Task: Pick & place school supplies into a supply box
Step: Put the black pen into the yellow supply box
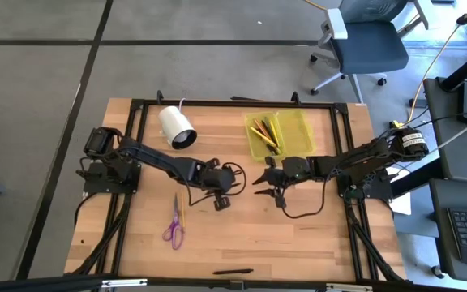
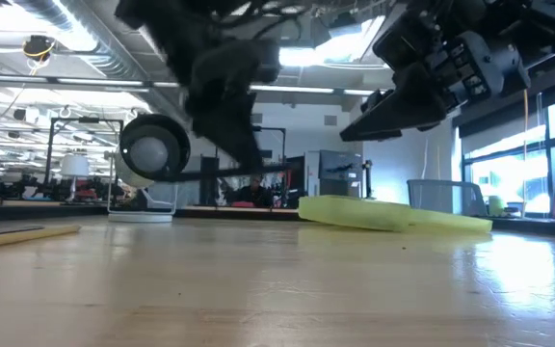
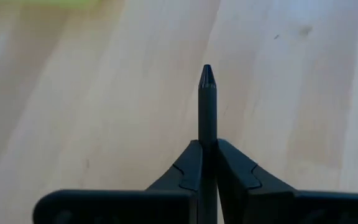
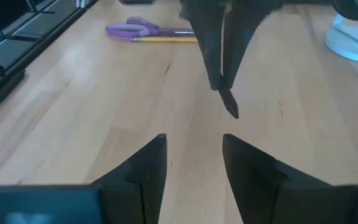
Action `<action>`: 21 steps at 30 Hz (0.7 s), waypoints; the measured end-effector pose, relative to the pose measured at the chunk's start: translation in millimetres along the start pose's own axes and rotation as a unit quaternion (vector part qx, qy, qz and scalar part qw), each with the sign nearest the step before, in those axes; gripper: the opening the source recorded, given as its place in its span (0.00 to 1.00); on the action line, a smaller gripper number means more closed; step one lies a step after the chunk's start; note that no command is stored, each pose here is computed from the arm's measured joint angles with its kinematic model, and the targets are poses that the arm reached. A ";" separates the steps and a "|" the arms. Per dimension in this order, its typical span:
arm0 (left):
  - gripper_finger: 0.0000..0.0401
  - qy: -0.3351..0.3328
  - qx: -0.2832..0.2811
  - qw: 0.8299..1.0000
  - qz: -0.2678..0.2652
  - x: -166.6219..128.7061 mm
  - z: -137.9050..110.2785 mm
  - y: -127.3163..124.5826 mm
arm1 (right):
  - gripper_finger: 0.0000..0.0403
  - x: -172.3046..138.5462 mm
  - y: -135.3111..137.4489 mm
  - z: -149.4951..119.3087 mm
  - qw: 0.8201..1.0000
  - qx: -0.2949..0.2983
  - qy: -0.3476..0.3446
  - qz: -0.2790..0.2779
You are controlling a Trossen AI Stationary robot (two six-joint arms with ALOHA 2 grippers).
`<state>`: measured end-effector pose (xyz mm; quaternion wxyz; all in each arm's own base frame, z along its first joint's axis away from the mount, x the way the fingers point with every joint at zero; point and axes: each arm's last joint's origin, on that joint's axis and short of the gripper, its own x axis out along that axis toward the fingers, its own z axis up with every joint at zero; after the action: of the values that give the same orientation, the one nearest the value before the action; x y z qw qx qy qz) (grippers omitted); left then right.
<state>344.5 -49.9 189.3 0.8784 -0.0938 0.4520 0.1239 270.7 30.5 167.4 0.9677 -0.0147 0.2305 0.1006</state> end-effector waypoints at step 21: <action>0.04 -0.340 0.079 0.935 -0.063 -85.2 22.2 0.5 | 0.40 -18.1 -3.0 -9.6 0.976 -0.030 -0.194 -0.097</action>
<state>313.7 -54.7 271.7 0.9902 -0.0050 0.1274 0.0567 251.2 23.4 166.9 0.9983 -0.0463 0.0322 0.0139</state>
